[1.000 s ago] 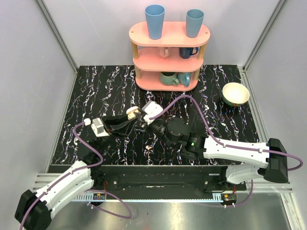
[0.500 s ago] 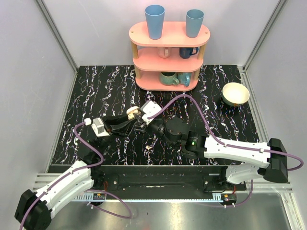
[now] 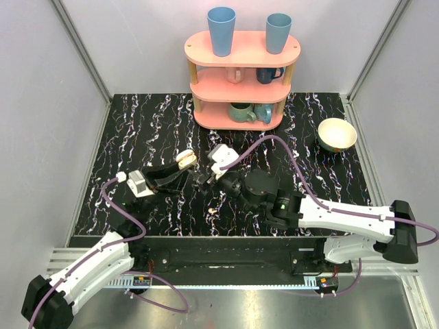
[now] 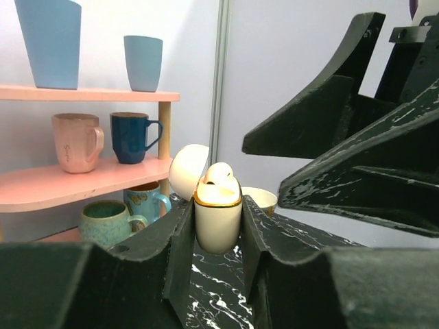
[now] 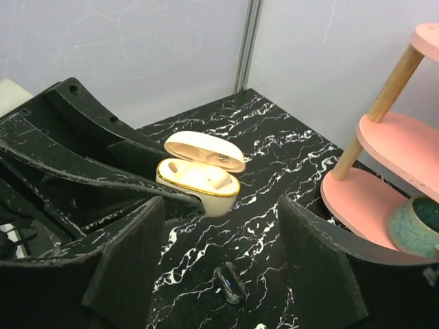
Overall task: Insert the wireless bluetooth earbuds into the charging case
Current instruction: Insert the right earbud into the right side groove of the charging case, then adjust the left earbud at the center of the board.
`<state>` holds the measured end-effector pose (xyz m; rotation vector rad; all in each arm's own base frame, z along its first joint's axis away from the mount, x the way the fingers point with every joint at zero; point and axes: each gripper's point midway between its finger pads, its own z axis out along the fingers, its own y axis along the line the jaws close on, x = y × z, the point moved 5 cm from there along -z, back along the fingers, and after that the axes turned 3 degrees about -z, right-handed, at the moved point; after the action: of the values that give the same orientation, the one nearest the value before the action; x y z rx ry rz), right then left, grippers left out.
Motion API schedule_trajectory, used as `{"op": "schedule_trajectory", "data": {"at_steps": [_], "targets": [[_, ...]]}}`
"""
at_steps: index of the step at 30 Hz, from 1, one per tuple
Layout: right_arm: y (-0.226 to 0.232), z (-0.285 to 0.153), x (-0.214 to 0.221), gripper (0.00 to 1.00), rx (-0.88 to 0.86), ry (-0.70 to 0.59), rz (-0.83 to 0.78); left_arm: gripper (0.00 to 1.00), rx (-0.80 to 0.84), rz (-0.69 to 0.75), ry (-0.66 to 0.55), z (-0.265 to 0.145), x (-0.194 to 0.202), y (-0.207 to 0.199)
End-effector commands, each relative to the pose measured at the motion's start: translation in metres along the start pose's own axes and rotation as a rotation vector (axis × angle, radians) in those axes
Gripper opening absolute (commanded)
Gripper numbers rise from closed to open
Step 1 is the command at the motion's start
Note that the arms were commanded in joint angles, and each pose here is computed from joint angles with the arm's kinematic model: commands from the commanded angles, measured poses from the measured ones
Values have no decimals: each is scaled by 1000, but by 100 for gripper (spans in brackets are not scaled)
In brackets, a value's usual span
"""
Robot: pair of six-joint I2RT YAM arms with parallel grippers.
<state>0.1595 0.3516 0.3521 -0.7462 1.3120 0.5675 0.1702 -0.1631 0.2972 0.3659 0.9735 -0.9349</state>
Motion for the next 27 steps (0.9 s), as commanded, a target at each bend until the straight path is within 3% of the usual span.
{"op": "schedule_trajectory", "data": {"at_steps": [1, 10, 13, 14, 19, 23, 27], "targets": [[-13, -20, -31, 75, 24, -106, 78, 0, -24, 56, -78, 1, -16, 3], [-40, -46, -31, 81, 169, -117, 146, 0, -43, 89, -67, -2, -17, 5], [-58, -47, -6, 81, 290, -24, 177, 0, -55, 117, -55, -4, -20, 6], [-61, -48, 14, 80, 307, 64, 166, 0, -61, 125, -52, -5, -21, 7], [-80, -57, 73, 66, 342, 259, 410, 0, -147, 166, -61, -13, -37, 13], [-61, -54, 114, 61, 136, 473, 501, 0, -189, 188, -102, -20, -47, 16], [-27, -46, 147, 61, -159, 647, 395, 0, -194, 193, -105, -22, -49, 16]]}}
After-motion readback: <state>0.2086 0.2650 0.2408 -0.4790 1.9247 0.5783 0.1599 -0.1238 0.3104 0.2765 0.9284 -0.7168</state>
